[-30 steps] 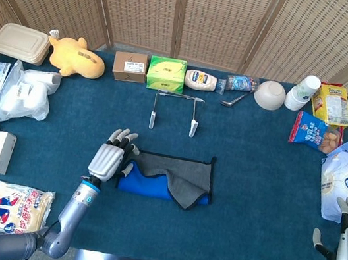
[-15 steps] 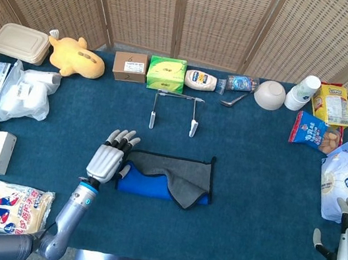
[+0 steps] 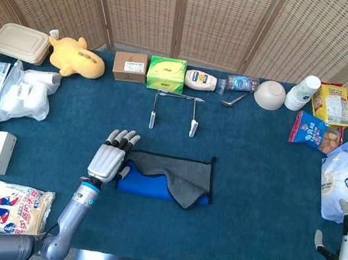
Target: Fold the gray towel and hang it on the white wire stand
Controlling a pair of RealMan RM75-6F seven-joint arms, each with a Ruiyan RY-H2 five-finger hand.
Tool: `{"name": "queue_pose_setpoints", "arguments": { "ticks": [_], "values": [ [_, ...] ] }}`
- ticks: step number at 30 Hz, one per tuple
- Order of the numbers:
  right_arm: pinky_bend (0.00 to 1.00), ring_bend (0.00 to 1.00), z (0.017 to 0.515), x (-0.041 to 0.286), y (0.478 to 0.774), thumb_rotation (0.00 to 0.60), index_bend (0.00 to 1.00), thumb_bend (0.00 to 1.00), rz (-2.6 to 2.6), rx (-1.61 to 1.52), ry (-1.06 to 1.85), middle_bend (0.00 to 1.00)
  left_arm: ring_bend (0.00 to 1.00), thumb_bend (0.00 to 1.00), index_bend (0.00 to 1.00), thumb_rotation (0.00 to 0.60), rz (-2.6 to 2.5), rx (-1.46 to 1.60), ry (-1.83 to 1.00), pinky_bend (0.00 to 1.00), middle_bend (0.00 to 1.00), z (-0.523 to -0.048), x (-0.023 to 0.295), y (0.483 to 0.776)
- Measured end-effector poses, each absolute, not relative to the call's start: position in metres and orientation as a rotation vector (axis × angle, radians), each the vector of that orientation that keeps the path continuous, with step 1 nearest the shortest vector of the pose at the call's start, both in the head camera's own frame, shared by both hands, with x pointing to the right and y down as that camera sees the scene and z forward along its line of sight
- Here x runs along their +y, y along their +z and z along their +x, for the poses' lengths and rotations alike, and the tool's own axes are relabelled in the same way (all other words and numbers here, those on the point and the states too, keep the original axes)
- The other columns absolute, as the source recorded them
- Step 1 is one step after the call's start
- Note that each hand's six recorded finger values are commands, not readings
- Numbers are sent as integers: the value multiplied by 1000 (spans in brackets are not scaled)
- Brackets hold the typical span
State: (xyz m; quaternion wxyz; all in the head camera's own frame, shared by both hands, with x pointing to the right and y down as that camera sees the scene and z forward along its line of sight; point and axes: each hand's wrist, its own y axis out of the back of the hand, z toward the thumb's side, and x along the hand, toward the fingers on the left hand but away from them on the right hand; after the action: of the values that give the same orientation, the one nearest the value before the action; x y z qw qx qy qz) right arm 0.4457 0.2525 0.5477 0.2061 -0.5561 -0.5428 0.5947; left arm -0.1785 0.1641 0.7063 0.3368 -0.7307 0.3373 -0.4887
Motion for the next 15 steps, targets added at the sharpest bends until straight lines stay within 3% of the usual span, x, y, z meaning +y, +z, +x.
{"name": "queue_pose_setpoints", "arguments": {
  "ticks": [6,10,15],
  "values": [
    [0,0,446,253,549,600,28,388,-1552,-1513,1659,0,0,437,186,600,-1992,887,-1210,0,34,-167,166,700],
    [0,0,447,253,548,600,28,389,-1550,-1514,1660,0,0,437,377,600,-2001,874,-1187,0,89,-163,166,699],
    [0,0,448,254,548,600,28,389,-1544,-1518,1665,0,0,437,420,600,-1988,868,-1198,0,115,-164,165,702]
  ]
}}
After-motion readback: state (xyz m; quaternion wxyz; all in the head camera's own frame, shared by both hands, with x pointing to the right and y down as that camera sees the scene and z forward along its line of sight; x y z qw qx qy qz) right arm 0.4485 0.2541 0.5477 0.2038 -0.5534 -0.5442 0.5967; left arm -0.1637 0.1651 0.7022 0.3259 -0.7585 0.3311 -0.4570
